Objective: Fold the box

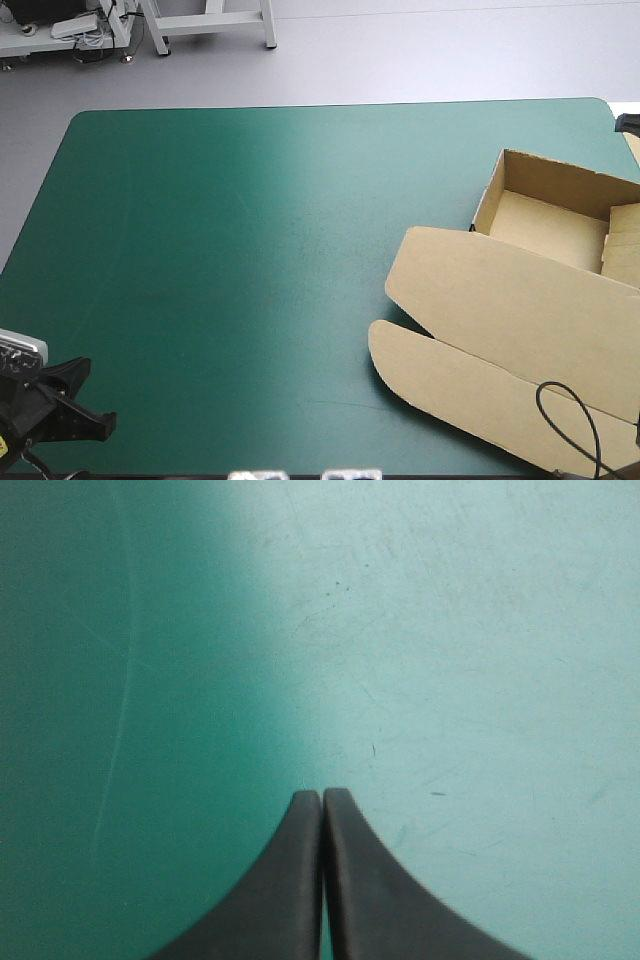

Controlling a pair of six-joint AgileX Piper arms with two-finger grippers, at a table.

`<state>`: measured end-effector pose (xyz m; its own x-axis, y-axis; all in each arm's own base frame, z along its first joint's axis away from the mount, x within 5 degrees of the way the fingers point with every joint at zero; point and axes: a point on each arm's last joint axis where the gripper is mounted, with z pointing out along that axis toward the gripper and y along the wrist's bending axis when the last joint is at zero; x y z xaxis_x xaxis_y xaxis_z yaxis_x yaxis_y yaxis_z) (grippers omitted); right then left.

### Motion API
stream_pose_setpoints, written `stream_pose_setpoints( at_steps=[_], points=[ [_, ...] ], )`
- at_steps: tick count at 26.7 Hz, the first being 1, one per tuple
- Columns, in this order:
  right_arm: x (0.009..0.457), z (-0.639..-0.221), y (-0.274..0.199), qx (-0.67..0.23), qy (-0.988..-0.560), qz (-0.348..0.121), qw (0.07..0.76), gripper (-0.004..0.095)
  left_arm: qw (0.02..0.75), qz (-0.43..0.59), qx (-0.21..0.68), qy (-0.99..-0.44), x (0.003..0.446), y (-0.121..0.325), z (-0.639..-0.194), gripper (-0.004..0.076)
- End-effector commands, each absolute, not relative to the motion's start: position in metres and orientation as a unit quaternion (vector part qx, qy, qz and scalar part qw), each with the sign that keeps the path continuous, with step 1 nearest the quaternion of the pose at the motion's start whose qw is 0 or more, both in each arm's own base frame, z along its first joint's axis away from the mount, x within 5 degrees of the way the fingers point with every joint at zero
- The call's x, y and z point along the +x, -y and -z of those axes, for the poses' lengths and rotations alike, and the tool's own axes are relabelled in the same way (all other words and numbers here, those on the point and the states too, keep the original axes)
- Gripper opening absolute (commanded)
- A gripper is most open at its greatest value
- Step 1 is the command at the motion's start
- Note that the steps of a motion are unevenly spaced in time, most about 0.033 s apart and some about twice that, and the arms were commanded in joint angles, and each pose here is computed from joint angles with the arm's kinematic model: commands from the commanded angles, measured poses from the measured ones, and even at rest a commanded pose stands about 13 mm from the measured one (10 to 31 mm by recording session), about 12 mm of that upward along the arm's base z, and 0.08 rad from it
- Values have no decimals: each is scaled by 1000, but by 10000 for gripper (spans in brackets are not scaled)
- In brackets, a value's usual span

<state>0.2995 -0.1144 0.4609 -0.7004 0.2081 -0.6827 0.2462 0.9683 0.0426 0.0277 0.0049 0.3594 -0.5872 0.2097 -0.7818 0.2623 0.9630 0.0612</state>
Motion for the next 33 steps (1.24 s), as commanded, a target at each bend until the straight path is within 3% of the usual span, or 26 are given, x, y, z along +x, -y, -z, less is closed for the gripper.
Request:
stream_pose_setpoints(
  at_steps=[1, 3, 6, 15, 21, 27, 33],
  points=[
    [253, -498, 85, 85, -897, -6, 433, 30, 487, 40, 137, -861, 24, -7, -371, -9],
    [233, -501, 68, 63, -891, -36, 447, -8, 491, 40, 140, -859, 21, -8, -366, -9],
    [206, -491, 45, 37, -897, -42, 439, -5, 481, 43, 145, -863, 20, -7, -349, -9],
    [128, -415, -9, -41, -915, -92, 391, -5, 464, 85, 184, -863, 16, 2, -291, -9],
    [87, -341, -12, -51, -931, -76, 354, -5, 465, 85, 187, -861, 17, 3, -274, -9],
    [64, -282, -14, -37, -929, -72, 362, -16, 466, 84, 187, -861, 17, 3, -274, -9],
    [49, -279, -16, -36, -909, -62, 411, -17, 465, 85, 186, -861, 17, 3, -274, -9]
  ],
)
